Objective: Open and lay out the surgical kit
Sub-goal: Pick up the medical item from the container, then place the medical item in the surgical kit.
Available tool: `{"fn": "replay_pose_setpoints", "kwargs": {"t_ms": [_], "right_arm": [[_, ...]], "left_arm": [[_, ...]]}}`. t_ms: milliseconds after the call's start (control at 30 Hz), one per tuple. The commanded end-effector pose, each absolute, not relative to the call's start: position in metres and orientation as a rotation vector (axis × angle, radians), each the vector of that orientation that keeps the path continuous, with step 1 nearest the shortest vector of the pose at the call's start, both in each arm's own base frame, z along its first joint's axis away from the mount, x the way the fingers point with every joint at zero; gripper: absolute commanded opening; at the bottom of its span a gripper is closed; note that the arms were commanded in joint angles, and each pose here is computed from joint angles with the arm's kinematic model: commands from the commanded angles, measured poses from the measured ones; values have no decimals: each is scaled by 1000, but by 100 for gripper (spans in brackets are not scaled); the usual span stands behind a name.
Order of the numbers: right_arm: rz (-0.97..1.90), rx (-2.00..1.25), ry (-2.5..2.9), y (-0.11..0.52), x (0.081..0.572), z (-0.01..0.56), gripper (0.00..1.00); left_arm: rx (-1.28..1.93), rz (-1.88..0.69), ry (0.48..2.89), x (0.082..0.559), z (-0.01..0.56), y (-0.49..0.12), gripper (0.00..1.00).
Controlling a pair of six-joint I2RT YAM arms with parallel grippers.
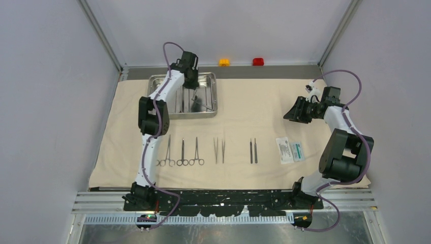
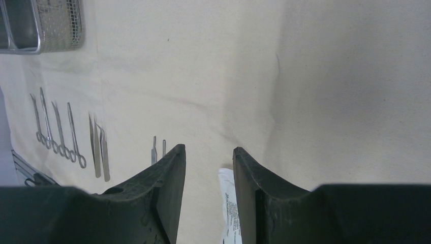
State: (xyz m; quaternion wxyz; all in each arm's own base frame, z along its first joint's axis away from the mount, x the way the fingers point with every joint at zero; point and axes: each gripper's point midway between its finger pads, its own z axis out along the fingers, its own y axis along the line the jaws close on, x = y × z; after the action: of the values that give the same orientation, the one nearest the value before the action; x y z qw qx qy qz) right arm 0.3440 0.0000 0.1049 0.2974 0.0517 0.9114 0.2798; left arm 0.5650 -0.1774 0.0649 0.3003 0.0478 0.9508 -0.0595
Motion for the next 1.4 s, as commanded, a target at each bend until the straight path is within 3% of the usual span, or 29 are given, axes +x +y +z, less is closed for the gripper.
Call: {"fn": "replay_pose_setpoints", "kwargs": {"t_ms": [0,267,633,1033,1367], "right_arm": [[730,96,2342,-1,355,134,45],[740,90,2318,2,355,142,45],[739,55,2265,6,351,158,45],[649,16,2190,4,342,180,45],[599,-1,2174,1,340,180,45]], "left_arm": [[-1,-233,2328,571,160,-175,0],[-157,-266,2382,532,171,-180,0],[-256,-129,2324,437,193,-206,0],[-355,-388,2491,333,135,-282,0],[-162,-515,2482,300,126,-331,0]]}}
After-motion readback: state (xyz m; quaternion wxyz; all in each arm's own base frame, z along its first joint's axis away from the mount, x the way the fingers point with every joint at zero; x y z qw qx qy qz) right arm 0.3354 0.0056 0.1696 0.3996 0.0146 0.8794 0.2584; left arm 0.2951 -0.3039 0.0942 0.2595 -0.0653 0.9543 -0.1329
